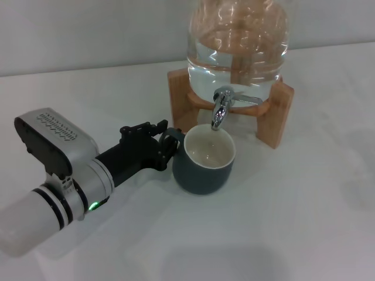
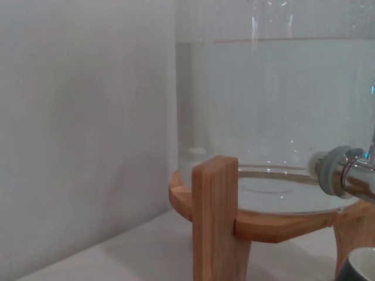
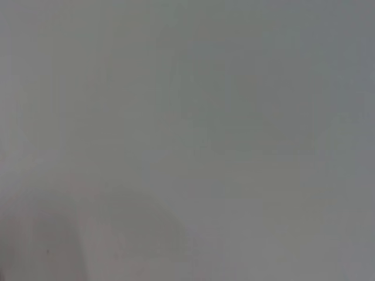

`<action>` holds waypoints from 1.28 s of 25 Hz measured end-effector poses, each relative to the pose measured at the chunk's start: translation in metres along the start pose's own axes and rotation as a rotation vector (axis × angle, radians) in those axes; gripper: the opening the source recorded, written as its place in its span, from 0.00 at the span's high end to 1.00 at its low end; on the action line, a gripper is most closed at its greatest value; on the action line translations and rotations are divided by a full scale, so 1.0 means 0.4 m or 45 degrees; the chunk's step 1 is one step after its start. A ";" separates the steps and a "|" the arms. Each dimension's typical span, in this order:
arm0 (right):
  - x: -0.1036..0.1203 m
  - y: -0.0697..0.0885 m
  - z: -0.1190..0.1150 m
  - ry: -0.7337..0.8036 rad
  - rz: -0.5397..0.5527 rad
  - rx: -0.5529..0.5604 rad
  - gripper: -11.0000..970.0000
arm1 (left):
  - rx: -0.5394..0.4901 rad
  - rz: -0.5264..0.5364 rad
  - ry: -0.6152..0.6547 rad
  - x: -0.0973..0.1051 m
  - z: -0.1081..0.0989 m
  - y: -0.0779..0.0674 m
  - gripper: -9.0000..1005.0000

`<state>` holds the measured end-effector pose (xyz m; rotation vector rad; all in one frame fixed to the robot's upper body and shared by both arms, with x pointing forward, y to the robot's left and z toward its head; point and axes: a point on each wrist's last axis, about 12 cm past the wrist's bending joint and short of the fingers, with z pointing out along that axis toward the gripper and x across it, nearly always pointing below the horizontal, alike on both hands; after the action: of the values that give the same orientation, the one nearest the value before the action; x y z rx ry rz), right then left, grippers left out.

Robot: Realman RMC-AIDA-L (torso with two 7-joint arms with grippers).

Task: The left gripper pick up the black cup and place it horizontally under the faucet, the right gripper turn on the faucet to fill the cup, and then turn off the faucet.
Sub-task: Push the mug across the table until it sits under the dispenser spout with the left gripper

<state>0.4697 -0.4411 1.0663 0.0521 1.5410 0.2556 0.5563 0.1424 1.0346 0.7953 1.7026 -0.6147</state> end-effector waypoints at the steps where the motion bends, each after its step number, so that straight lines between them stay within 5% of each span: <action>1: 0.000 0.000 0.000 0.000 0.000 0.000 0.12 | 0.007 -0.010 0.004 -0.001 0.002 -0.001 0.67; 32: 0.006 0.004 -0.002 0.003 0.003 -0.003 0.12 | -0.039 -0.047 0.119 0.026 0.003 0.021 0.66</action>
<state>0.4689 -0.4393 1.0640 0.0518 1.5433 0.2592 0.5616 0.1490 1.0241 0.7831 1.8115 -0.5828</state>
